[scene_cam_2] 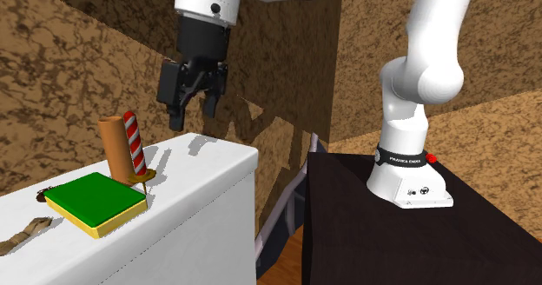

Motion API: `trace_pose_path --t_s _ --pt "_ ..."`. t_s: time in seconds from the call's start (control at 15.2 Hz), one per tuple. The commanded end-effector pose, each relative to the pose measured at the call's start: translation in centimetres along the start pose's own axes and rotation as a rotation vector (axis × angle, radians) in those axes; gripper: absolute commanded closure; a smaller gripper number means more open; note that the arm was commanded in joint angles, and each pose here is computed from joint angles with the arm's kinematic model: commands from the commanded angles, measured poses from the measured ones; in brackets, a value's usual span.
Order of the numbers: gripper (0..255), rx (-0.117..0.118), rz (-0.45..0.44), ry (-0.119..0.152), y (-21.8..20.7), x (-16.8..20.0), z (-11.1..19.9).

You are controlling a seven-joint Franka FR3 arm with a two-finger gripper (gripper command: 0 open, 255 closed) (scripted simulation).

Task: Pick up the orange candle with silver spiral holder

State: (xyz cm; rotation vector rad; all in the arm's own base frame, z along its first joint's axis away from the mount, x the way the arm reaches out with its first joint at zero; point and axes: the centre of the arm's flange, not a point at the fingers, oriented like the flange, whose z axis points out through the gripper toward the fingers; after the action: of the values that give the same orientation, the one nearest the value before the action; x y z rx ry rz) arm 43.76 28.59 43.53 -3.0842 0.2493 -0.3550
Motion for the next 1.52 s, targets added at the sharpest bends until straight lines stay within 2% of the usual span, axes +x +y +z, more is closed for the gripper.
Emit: trace_pose_path --t_s 0.0,0.33,0.92,0.99,1.45 --pt "0 0.001 -0.003 0.026 -2.0 0.6 1.0" --pt "0 0.002 -0.011 0.085 -7.4 2.1 3.4" --pt "0 0.002 -0.011 0.085 -7.2 1.2 7.3" --pt "255 0.002 -0.011 0.085 -7.1 1.2 7.3" --pt "255 0.002 -0.011 0.085 -7.1 1.2 7.3"
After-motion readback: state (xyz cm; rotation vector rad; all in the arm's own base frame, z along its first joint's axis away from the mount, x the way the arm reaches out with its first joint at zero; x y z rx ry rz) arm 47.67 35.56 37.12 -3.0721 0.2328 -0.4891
